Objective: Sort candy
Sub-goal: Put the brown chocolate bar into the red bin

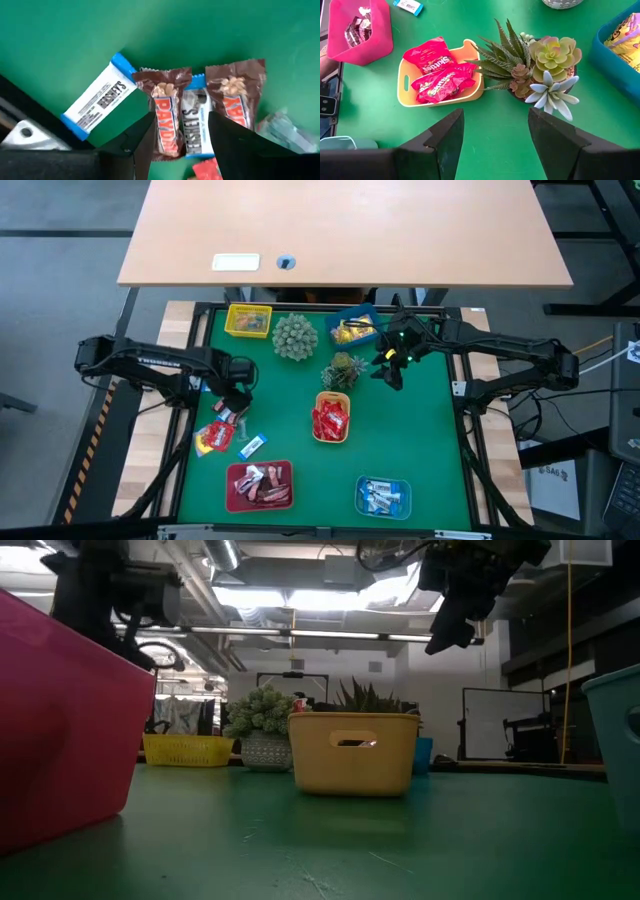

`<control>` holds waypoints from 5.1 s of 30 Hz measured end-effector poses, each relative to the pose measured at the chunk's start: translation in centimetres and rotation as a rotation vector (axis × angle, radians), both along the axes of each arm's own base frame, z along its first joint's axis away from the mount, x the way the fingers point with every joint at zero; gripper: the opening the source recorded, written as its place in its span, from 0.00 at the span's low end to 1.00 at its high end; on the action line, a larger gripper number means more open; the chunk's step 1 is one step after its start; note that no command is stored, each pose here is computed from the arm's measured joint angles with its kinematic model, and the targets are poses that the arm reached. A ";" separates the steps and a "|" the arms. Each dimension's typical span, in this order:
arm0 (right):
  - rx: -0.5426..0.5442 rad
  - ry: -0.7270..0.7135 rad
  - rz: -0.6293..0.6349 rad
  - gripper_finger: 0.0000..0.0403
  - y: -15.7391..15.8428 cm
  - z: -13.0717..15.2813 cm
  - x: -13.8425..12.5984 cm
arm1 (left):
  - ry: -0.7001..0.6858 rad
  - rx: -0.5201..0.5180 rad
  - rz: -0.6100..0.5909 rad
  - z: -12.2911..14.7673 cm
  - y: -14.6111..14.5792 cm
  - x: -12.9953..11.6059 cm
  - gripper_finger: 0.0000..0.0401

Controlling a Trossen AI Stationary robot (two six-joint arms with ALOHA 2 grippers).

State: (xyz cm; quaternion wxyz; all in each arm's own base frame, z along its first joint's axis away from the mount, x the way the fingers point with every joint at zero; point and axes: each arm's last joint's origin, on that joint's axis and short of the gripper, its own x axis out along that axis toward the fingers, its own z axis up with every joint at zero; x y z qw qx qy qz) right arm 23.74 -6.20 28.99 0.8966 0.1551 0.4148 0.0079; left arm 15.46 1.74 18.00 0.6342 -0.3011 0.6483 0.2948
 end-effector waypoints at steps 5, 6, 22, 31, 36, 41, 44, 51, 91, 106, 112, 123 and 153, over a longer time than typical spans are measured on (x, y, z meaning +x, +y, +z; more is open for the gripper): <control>-0.005 -0.002 0.005 0.55 0.0 0.0 0.0 | -0.017 0.002 0.006 -1.8 0.0 -0.4 0.42; -0.011 -0.004 0.012 0.55 0.0 0.0 0.0 | -0.024 0.003 0.006 -2.1 0.0 -0.5 0.42; -0.027 -0.028 0.022 0.55 -0.1 0.1 0.2 | -0.135 0.043 0.030 -3.8 0.1 -0.1 0.35; -0.027 -0.027 0.022 0.55 -0.1 0.1 0.2 | -0.316 0.059 0.033 -3.4 0.3 1.6 0.23; -0.035 -0.048 0.023 0.55 0.1 0.7 -0.3 | -0.435 0.069 0.034 -3.0 0.4 2.7 0.17; -0.069 -0.095 0.045 0.55 0.8 2.4 -2.6 | -0.514 0.073 0.048 -2.7 0.5 3.4 0.17; -0.089 -0.136 0.051 0.55 1.3 3.6 -4.4 | -0.565 0.070 0.069 -2.4 0.5 3.8 0.17; -0.152 -0.287 0.048 0.55 2.5 6.0 -8.3 | -0.748 -0.039 0.049 -1.4 0.3 5.1 0.17; -0.043 -0.583 0.096 0.55 4.0 -11.4 -11.7 | -0.924 -0.638 0.144 1.6 -17.0 1.6 0.17; -0.025 -0.585 0.084 0.55 4.2 -12.9 -12.6 | -0.928 -0.575 0.195 -0.5 -18.7 1.9 0.17; -0.040 -0.633 0.087 0.55 4.4 -12.4 -13.2 | -0.913 -0.586 0.169 -1.3 -19.3 2.4 0.17; -0.066 -0.691 0.082 0.55 4.7 -12.0 -14.2 | -0.839 -0.605 0.130 -2.2 -19.9 2.5 0.21; -0.057 -0.699 0.088 0.55 4.7 -11.9 -14.3 | -1.110 -0.571 0.265 2.4 -16.9 3.0 0.36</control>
